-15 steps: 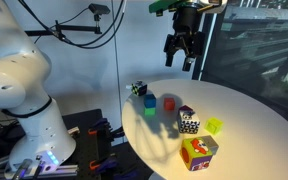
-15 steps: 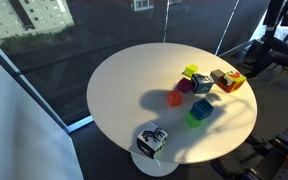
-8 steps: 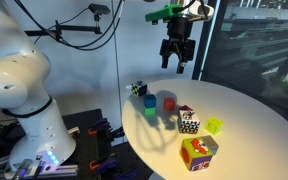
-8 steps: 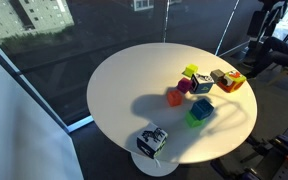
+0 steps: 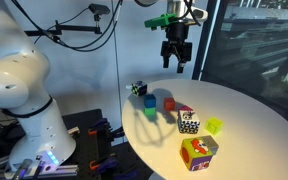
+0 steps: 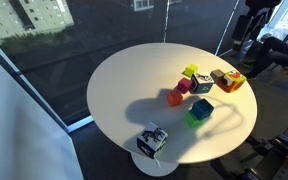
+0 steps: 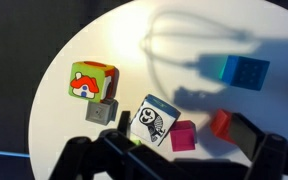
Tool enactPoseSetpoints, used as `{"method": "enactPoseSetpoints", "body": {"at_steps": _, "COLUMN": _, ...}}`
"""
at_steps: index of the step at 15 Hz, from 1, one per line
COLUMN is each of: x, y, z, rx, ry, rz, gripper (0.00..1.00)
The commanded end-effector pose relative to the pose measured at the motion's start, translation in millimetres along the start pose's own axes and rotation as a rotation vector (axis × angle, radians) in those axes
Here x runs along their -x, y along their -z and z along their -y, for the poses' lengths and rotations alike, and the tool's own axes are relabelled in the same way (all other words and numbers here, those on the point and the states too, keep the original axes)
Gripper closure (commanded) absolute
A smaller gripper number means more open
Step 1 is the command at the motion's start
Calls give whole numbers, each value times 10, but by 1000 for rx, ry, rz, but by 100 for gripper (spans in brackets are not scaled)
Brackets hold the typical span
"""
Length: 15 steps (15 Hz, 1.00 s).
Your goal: Put the blue block on the orange block
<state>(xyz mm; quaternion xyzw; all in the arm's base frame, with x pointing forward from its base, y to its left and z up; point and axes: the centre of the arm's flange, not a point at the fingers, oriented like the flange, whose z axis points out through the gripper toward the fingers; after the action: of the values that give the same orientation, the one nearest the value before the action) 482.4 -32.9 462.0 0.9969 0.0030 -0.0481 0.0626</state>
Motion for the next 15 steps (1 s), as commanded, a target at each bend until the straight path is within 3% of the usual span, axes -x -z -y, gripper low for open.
{"method": "enactPoseSetpoints", "body": {"at_steps": 1, "x": 29, "y": -76, "z": 115, "rx": -48, "ry": -5, "rz": -46, "gripper": 0}}
{"method": "enactPoseSetpoints", "body": {"at_steps": 10, "x": 48, "y": -284, "z": 280, "rx": -130, "ry": -2, "rz": -58, "gripper": 0}}
{"method": "enactPoseSetpoints", "body": {"at_steps": 15, "x": 13, "y": -314, "z": 271, "rx": -113, "ry": -8, "rz": -33, "gripper": 0}}
